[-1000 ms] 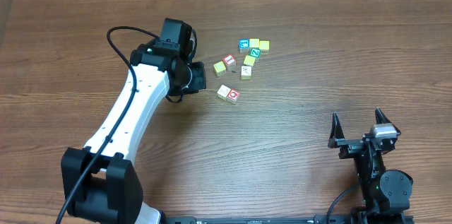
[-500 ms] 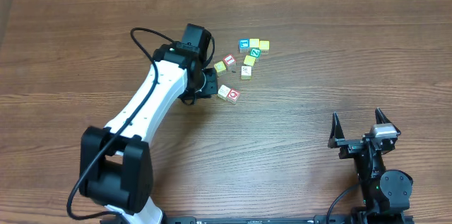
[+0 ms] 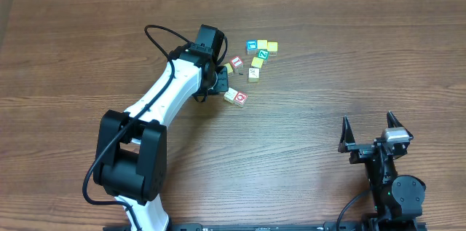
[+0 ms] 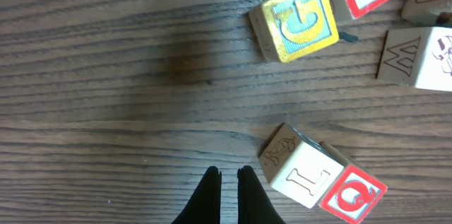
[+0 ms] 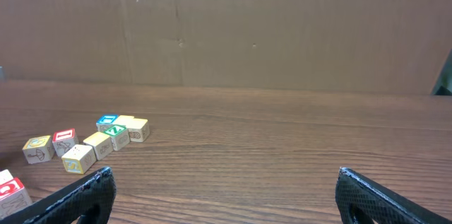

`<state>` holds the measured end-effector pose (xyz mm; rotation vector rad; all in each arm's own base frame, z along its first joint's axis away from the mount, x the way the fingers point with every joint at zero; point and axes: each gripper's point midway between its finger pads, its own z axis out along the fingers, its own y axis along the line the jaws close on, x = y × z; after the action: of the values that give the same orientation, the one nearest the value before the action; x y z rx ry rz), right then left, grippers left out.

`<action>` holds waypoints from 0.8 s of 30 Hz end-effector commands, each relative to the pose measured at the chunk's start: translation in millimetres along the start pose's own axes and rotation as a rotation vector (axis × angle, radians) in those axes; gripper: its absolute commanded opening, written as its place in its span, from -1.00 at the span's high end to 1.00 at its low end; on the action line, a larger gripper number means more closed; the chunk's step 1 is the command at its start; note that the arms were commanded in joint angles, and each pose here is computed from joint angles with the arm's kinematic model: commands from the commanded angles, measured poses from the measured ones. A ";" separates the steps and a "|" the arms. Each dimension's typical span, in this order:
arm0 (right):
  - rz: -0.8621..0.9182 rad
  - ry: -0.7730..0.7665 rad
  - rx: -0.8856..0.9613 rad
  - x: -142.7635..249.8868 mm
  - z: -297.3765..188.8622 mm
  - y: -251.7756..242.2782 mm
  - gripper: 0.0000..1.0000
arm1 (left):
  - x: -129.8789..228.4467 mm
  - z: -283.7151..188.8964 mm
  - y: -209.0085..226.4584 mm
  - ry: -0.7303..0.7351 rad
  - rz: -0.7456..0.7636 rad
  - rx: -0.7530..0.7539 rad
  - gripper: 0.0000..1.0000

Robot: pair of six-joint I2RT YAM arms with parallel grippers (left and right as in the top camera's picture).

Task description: Flip 4 blocks

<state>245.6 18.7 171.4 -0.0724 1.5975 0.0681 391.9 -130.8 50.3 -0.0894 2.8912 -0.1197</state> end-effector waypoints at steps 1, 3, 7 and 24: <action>-0.004 -0.004 0.000 1.7 0.2 -0.3 -1.00 | -0.7 7.3 3.9 0.003 0.032 -0.032 0.92; -0.003 -0.004 0.000 1.7 0.2 -0.3 -1.00 | 1.3 13.6 5.1 0.015 0.035 -0.039 0.91; -0.003 -0.004 0.000 1.8 0.2 -0.3 -0.99 | 6.6 31.1 7.0 0.048 0.035 -0.052 0.89; -0.004 -0.004 0.000 1.7 0.2 -0.3 -1.00 | 14.3 44.8 4.9 0.089 0.035 -0.038 0.84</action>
<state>245.6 18.7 171.4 -0.0721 1.5975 0.0684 384.3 -130.5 4.8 -0.0562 2.9963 -0.0826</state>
